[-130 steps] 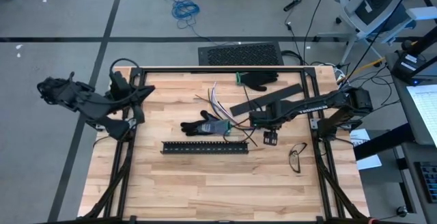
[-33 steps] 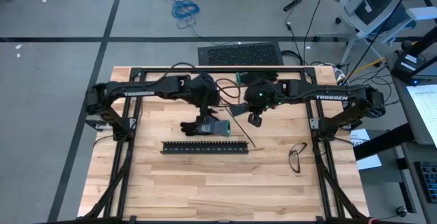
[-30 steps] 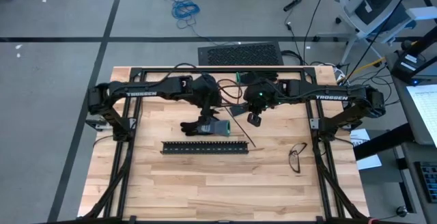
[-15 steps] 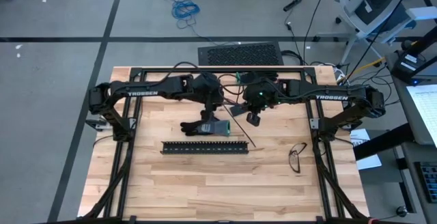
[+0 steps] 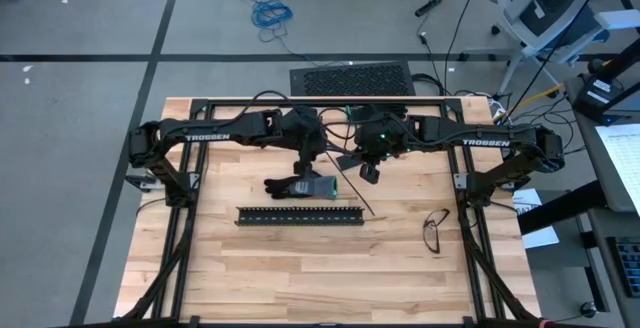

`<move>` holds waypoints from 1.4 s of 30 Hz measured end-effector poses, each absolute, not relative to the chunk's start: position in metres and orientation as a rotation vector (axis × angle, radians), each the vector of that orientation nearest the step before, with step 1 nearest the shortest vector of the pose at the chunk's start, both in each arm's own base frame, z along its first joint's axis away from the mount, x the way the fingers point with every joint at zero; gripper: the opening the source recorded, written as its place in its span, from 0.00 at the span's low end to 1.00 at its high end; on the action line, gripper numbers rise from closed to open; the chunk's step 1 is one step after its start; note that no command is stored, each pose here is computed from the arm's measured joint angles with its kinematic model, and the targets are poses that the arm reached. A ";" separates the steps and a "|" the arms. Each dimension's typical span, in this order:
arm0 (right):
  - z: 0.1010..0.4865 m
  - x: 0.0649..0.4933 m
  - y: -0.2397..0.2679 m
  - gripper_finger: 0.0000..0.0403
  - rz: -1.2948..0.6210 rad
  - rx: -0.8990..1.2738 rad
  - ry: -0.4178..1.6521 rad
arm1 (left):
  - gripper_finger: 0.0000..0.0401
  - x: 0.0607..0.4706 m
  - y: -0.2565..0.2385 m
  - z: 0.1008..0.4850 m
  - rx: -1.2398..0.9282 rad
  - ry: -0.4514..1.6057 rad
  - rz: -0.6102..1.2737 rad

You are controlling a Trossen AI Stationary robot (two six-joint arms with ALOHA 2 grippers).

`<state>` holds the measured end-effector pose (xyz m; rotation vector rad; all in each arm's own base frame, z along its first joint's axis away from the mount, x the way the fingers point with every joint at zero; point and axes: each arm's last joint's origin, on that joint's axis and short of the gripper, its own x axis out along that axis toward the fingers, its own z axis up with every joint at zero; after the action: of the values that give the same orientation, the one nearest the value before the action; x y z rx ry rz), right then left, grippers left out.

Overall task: Ziptie cables
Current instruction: Put the zip tied cable wires into the black cable duct

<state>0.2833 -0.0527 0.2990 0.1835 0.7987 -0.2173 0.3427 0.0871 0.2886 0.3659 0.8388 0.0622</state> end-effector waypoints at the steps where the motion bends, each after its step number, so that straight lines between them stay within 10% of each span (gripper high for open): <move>1: 0.299 0.284 -0.053 0.04 -0.217 0.183 0.796 | 0.40 0.345 0.088 0.287 0.366 0.832 0.065; 15: 0.304 0.288 -0.053 0.04 -0.187 0.191 0.727 | 0.39 0.350 0.090 0.285 0.411 0.801 0.037; 24: 0.309 0.292 -0.054 0.04 -0.190 0.185 0.666 | 0.03 0.349 0.098 0.286 0.425 0.813 0.117; 42: 0.342 0.287 -0.064 0.03 -0.227 0.135 0.660 | 0.22 0.340 0.108 0.281 0.364 0.911 0.246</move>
<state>0.2872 -0.0637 0.3418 0.1352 0.6596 -0.2274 0.3403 0.1083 0.2806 0.3639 0.9114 0.2464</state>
